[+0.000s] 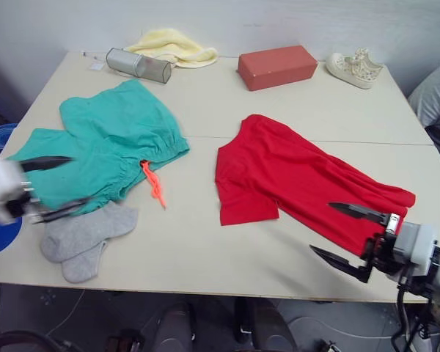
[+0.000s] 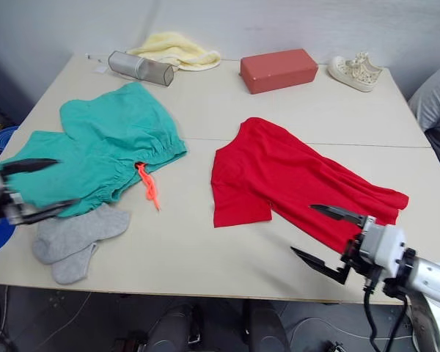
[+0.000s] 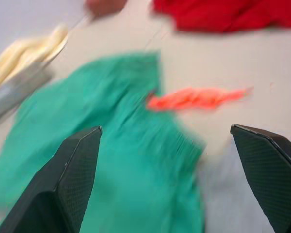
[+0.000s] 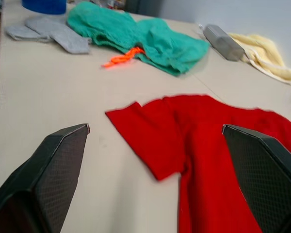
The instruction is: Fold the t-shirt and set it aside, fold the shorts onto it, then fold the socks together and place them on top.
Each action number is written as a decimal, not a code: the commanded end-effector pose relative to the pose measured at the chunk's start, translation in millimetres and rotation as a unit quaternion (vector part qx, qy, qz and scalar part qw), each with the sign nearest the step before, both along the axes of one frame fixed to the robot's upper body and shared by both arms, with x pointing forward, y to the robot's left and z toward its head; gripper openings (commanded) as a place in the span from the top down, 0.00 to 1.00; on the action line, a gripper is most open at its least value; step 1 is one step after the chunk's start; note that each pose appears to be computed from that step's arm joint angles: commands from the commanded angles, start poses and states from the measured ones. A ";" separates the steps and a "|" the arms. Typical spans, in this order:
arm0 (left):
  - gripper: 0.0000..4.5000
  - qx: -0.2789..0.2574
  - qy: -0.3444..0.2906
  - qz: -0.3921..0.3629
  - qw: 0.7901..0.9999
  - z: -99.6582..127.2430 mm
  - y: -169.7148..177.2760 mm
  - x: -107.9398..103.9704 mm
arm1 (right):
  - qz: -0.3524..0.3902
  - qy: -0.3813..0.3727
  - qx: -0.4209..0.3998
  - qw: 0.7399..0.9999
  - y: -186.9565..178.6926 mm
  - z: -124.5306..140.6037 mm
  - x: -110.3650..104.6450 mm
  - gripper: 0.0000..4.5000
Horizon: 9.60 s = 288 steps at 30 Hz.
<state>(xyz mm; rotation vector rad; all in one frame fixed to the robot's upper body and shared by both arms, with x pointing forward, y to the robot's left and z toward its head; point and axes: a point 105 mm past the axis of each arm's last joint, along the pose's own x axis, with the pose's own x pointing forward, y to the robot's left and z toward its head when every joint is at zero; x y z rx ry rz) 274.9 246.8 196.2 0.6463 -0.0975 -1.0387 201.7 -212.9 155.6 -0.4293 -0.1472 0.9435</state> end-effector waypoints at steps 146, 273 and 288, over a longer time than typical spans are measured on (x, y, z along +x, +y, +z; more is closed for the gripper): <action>1.00 0.079 -0.046 -0.081 0.993 -57.1 -72.9 -36.6 | -0.128 -0.052 -0.257 0.956 -141.9 -7.8 23.3 0.99; 1.00 -0.018 0.150 -0.040 0.988 -96.9 -145.4 25.8 | -0.140 0.093 -0.139 0.976 -68.7 -75.3 53.2 0.99; 0.61 -0.031 0.079 -0.124 0.989 -55.6 -100.9 -11.8 | -0.090 0.095 -0.069 0.989 -78.0 -19.8 0.8 0.66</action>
